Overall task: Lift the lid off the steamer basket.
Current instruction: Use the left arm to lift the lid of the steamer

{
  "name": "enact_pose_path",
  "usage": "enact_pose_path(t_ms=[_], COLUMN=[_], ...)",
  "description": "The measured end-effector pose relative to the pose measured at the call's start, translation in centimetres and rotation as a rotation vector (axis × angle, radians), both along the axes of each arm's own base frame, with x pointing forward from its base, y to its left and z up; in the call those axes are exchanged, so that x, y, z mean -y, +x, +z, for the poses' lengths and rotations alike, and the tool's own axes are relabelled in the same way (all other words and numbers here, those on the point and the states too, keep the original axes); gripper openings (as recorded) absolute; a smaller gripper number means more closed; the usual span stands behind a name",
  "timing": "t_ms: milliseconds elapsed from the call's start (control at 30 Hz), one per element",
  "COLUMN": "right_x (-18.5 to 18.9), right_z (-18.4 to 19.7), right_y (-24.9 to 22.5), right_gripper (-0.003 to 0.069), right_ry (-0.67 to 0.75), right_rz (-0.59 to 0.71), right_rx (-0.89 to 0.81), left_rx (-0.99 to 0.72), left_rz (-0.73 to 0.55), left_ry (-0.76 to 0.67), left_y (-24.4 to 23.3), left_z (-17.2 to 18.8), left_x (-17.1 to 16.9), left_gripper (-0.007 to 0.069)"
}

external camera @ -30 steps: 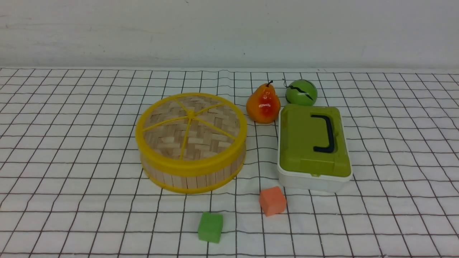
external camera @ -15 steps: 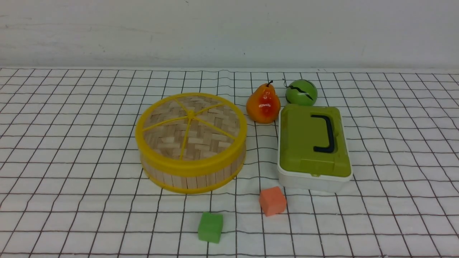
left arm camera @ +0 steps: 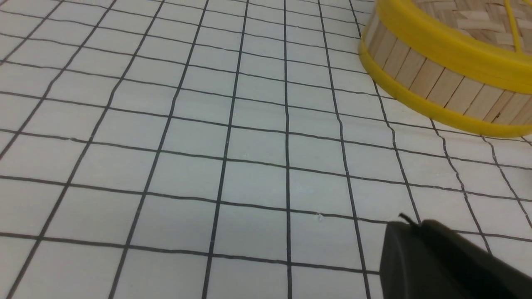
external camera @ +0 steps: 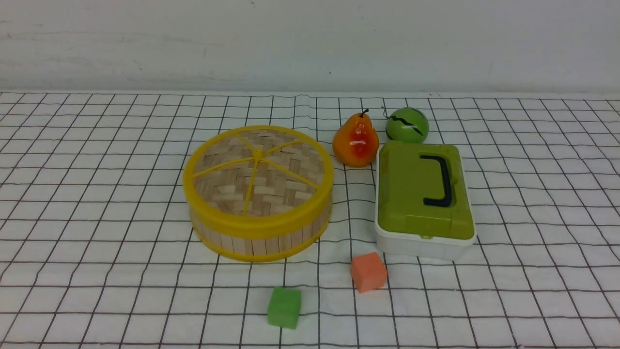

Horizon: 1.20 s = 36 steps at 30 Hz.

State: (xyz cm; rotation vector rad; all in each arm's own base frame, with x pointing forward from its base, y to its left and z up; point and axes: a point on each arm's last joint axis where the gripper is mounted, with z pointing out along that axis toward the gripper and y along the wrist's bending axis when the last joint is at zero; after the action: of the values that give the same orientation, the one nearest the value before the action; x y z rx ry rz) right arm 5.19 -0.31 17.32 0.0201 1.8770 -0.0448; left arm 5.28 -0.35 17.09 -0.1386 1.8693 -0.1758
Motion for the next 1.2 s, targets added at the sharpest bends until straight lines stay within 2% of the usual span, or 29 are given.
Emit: enact_pose_path(t_ms=[267, 400, 433, 467, 667, 800, 900, 1033, 1133, 1200], right_x=[0.0, 0.0, 0.0, 0.0, 0.0, 0.0, 0.0, 0.0, 0.0, 0.0], right_z=[0.0, 0.0, 0.0, 0.0, 0.0, 0.0, 0.0, 0.0, 0.0, 0.0], right_y=[0.0, 0.0, 0.0, 0.0, 0.0, 0.0, 0.0, 0.0, 0.0, 0.0], right_gripper=[0.0239, 0.0239, 0.0239, 0.0239, 0.0239, 0.0239, 0.0239, 0.0239, 0.0239, 0.0239], right_ry=[0.000, 0.000, 0.000, 0.000, 0.000, 0.000, 0.000, 0.000, 0.000, 0.000], right_rz=[0.000, 0.000, 0.000, 0.000, 0.000, 0.000, 0.000, 0.000, 0.000, 0.000], right_rx=[0.000, 0.000, 0.000, 0.000, 0.000, 0.000, 0.000, 0.000, 0.000, 0.000], left_rx=[0.012, 0.095, 0.163, 0.207, 0.529, 0.671, 0.792, 0.803, 0.750, 0.677], left_rz=[0.001, 0.005, -0.024, 0.012, 0.031, 0.040, 0.049, 0.034, 0.019, 0.019], left_ry=[-0.001, -0.005, -0.016, -0.012, -0.030, -0.045, -0.163, -0.319, -0.328, -0.308], left_y=[0.0, 0.2, 0.3, 0.4, 0.2, -0.2, -0.7, -1.1, -1.8, -1.6], left_z=[0.1, 0.8, 1.5, 1.8, 4.8, 6.0, 7.0, 8.9, 12.6, 14.0], left_x=[0.0, 0.0, -0.1, -0.1, -0.3, -0.4, -0.6, -0.6, -0.4, -0.3], left_gripper=[0.0039, 0.0041, 0.0041, 0.0042, 0.0053, 0.0056, 0.0057, 0.0039, -0.0013, -0.0013])
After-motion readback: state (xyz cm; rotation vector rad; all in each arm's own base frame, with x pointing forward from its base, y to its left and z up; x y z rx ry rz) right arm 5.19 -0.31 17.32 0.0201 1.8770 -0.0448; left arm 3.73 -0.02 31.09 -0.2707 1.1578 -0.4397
